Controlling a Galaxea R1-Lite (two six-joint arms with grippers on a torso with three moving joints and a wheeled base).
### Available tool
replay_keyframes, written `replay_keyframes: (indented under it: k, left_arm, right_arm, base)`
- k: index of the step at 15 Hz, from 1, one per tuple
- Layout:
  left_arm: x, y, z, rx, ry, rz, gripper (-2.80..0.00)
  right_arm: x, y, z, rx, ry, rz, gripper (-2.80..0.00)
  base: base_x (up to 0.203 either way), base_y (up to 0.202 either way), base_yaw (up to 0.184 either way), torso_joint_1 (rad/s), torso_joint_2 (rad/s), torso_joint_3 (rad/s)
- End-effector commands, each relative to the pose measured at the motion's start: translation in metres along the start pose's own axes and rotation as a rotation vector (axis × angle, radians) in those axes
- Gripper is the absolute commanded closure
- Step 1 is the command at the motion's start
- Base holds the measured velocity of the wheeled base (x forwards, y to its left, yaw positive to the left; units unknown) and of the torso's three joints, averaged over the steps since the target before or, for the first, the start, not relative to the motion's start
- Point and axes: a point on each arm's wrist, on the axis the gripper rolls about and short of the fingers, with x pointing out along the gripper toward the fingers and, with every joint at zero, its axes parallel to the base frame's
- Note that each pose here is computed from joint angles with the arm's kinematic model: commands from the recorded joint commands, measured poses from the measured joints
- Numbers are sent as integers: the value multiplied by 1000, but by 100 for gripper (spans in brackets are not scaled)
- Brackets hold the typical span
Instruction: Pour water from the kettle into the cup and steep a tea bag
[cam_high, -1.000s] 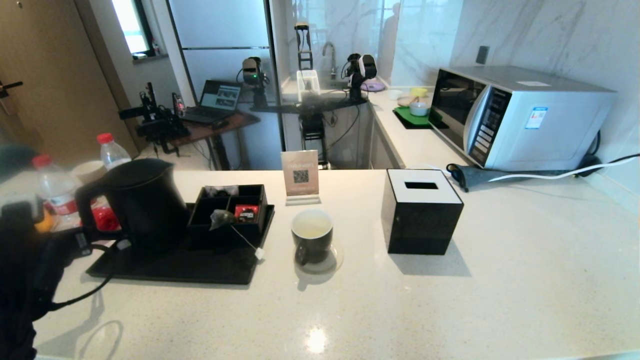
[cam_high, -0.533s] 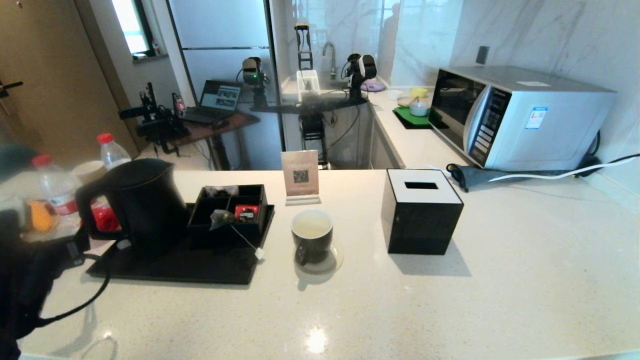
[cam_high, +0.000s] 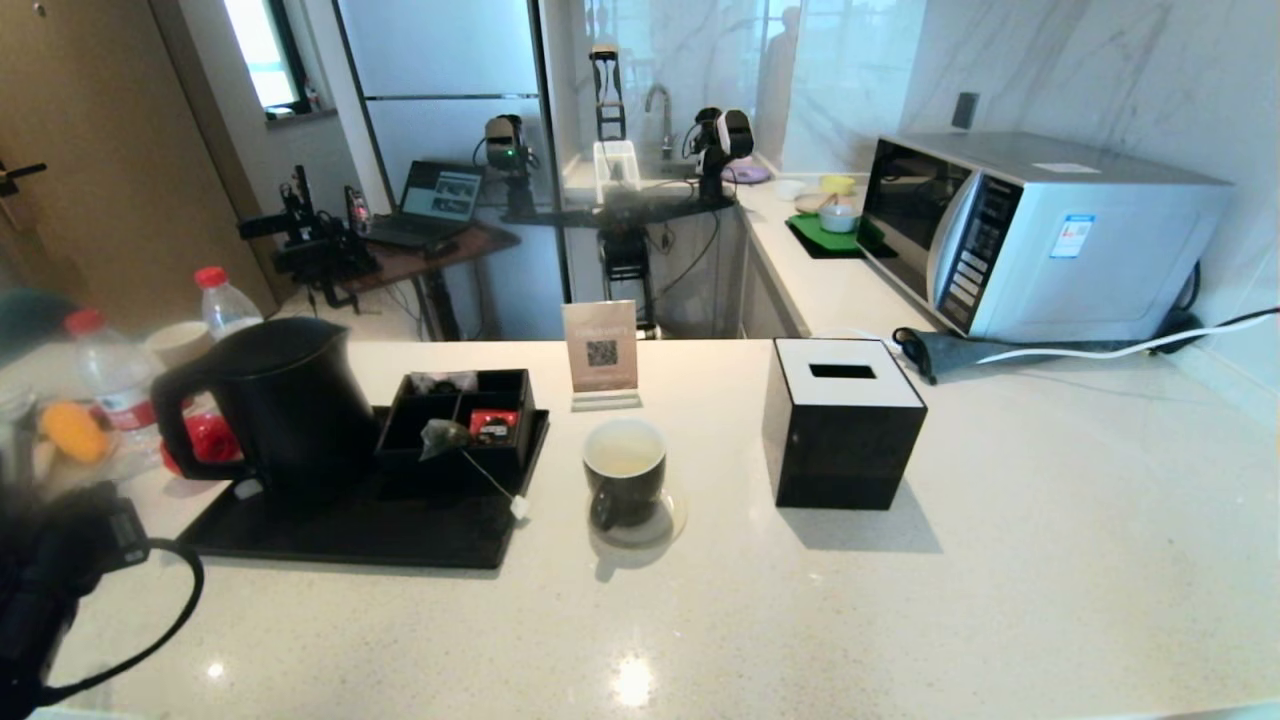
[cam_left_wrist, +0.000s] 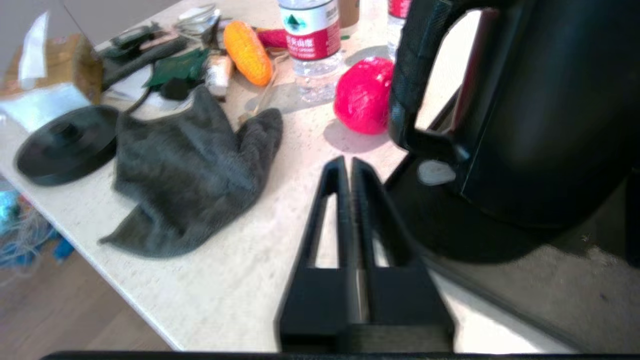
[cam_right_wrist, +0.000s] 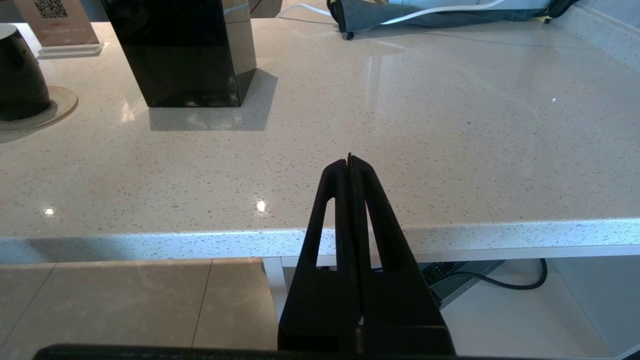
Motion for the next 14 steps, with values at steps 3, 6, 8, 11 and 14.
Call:
replay_keyframes:
  k: [3, 6, 8, 11, 14]
  left_arm:
    - [-21, 6, 8, -20, -70, 7, 0]
    - [-26, 8, 14, -26, -101, 7, 0]
    - [-29, 7, 17, -31, -119, 0, 0]
    - [-34, 0, 20, -35, -143, -51, 0]
    - [-42, -15, 24, -46, -166, -149, 0]
  right_arm:
    - [0, 0, 0, 0, 1, -1, 0]
    - [0, 0, 0, 0, 1, -1, 0]
    - [0, 0, 0, 0, 1, -1, 0]
    - [0, 0, 0, 0, 1, -1, 0]
    - [0, 0, 0, 0, 1, -1, 0]
  base:
    - [0, 0, 0, 0, 0, 0]
    - [0, 0, 0, 0, 0, 0]
    - [0, 0, 0, 0, 0, 0]
    - [0, 0, 0, 0, 0, 0]
    - [0, 0, 0, 0, 0, 0]
